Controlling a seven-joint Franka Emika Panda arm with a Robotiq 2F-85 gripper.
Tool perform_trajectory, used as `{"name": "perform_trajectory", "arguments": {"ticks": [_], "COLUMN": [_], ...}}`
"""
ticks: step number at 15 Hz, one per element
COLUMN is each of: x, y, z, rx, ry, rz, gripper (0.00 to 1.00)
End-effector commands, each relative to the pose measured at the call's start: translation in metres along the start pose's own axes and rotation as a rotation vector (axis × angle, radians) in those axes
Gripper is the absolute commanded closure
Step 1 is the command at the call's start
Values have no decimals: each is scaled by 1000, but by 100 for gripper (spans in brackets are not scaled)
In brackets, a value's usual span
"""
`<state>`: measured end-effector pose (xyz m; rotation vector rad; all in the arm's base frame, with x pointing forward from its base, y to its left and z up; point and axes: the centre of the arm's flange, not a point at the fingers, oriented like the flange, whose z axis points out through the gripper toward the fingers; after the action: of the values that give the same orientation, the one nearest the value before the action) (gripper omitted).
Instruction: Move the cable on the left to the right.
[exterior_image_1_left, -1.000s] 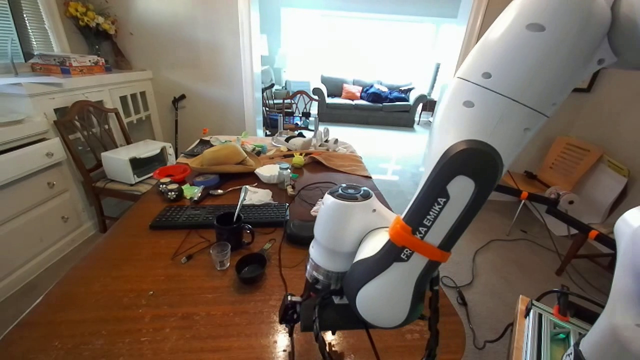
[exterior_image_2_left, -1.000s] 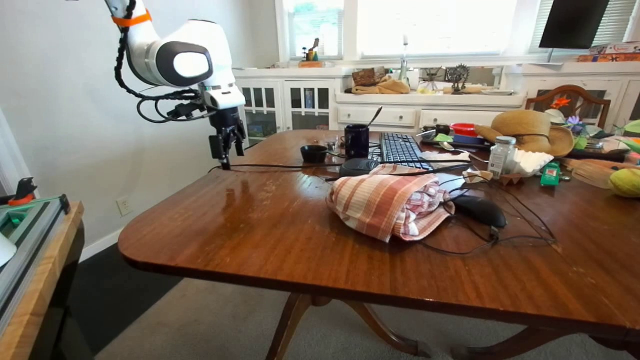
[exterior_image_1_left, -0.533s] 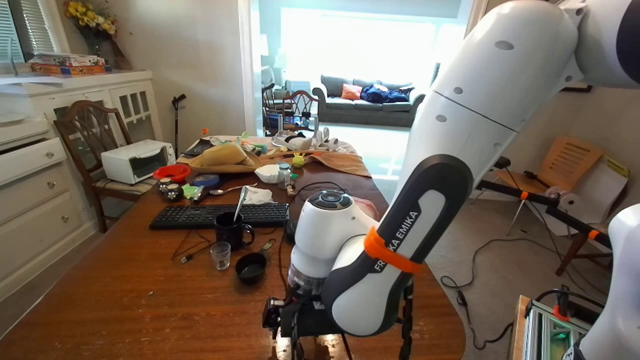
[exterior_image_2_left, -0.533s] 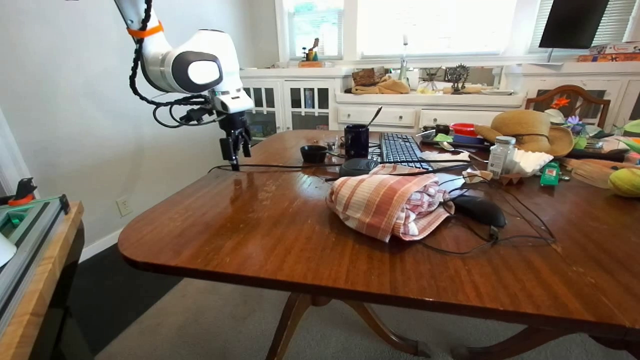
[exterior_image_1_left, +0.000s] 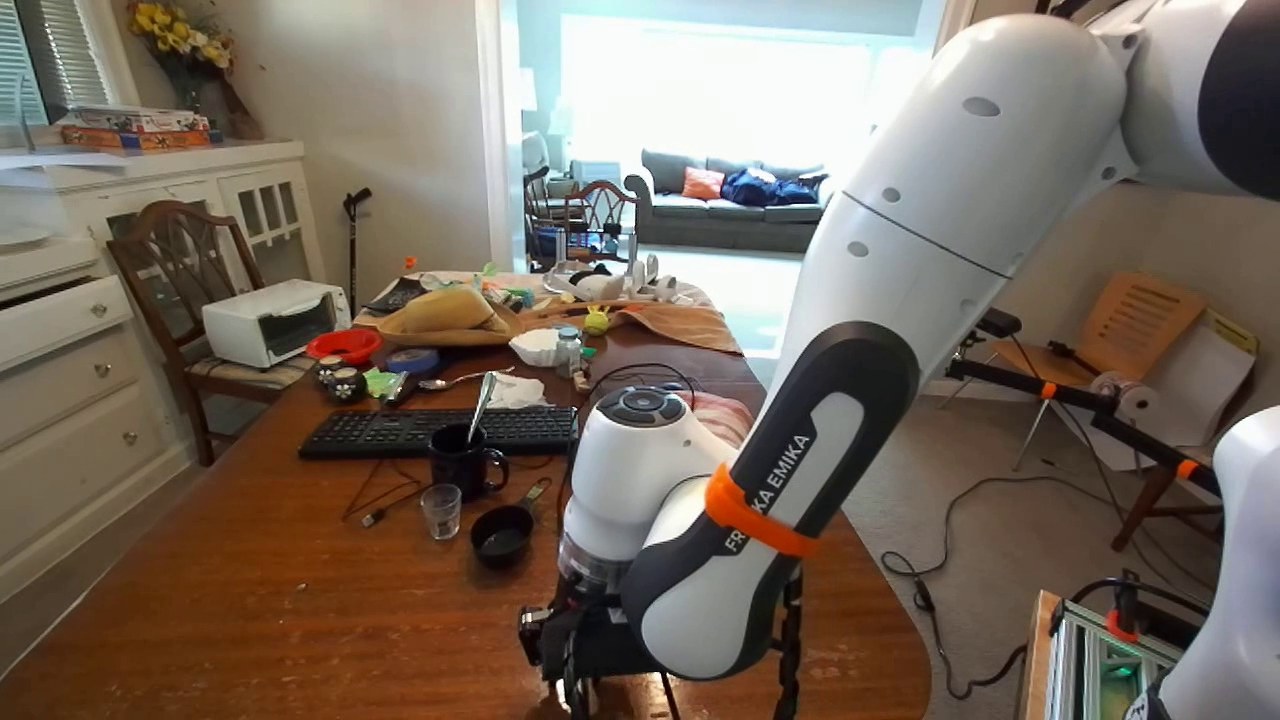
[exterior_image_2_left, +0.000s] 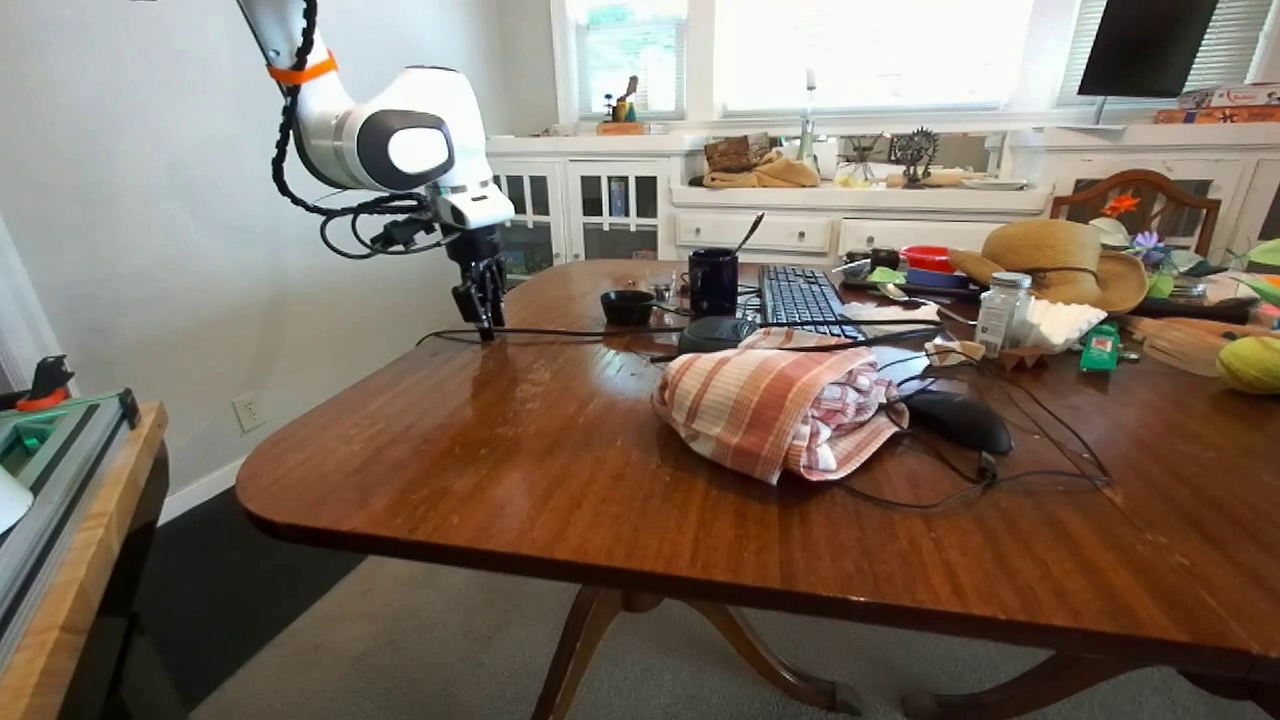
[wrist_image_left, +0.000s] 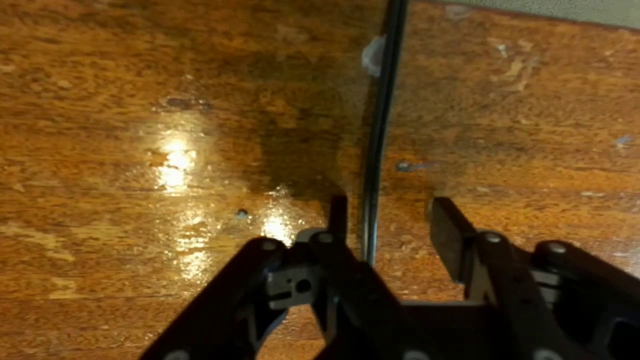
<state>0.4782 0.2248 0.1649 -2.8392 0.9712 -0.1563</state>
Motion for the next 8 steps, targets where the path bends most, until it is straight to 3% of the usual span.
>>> {"name": "perform_trajectory", "arguments": {"ticks": [1, 3, 8], "x": [-3, -3, -7], "y": [-9, -10, -9], "z": [7, 5, 1], "rx": [-8, -6, -11], "ry": [-1, -1, -16], "rz": [5, 1, -8], "gripper": [85, 99, 98]}}
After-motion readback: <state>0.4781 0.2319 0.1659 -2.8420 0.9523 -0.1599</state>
